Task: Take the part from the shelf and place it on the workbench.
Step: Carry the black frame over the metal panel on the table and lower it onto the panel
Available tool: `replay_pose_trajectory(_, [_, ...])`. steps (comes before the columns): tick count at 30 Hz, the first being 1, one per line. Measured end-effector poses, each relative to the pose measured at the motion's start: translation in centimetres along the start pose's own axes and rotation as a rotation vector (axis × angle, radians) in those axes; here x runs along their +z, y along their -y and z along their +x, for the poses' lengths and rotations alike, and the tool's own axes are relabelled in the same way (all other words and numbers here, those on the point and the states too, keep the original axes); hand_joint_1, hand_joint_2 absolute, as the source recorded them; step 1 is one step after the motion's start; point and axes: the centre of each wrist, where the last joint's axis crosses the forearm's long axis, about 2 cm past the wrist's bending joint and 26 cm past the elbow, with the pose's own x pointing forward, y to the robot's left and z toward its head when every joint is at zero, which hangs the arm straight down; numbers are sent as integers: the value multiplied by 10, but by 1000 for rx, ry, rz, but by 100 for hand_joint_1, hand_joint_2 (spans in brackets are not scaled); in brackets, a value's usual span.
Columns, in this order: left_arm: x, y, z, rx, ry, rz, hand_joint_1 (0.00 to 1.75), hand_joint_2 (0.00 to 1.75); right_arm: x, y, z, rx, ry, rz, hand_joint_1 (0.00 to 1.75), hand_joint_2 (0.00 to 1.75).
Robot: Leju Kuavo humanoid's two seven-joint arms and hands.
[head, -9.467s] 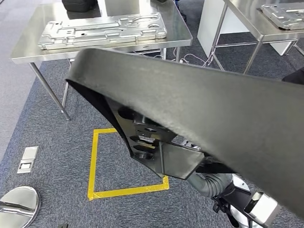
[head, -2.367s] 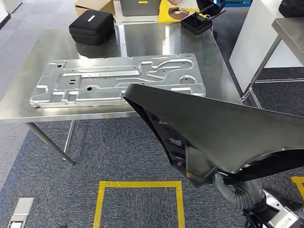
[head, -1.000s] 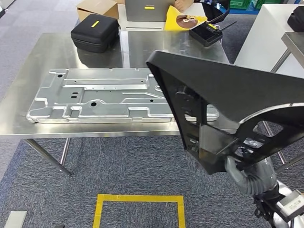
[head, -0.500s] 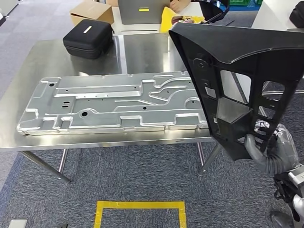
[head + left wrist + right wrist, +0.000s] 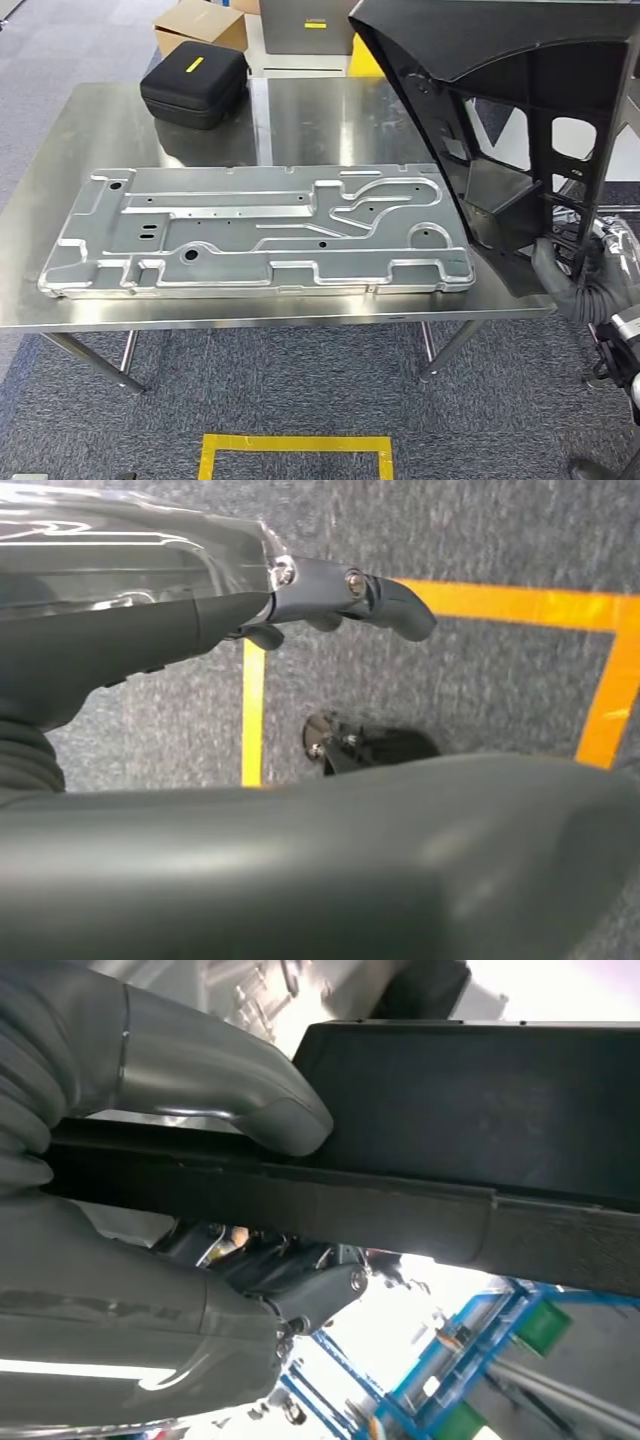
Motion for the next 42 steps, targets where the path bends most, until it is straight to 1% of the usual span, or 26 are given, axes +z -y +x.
replay_pose_trajectory(10, [0, 1, 1, -2, 2, -6, 0, 175, -15, 6, -6, 54, -28, 24, 175, 175])
replay_pose_trajectory(15, [-1, 2, 3, -2, 5, -7, 0, 175, -16, 6, -7, 60, -29, 26, 175, 175])
replay_pose_trajectory(21, [0, 1, -1, -2, -2, -5, 0, 175, -15, 2, -9, 56, -39, 36, 175, 175])
replay_pose_trajectory(26, [0, 1, 0, -2, -1, -4, 0, 175, -15, 1, -10, 61, -40, 31, 175, 175])
replay_pose_trajectory(42, [0, 1, 1, -5, 6, -6, 0, 175, -17, 4, -14, 108, -67, 31, 175, 175])
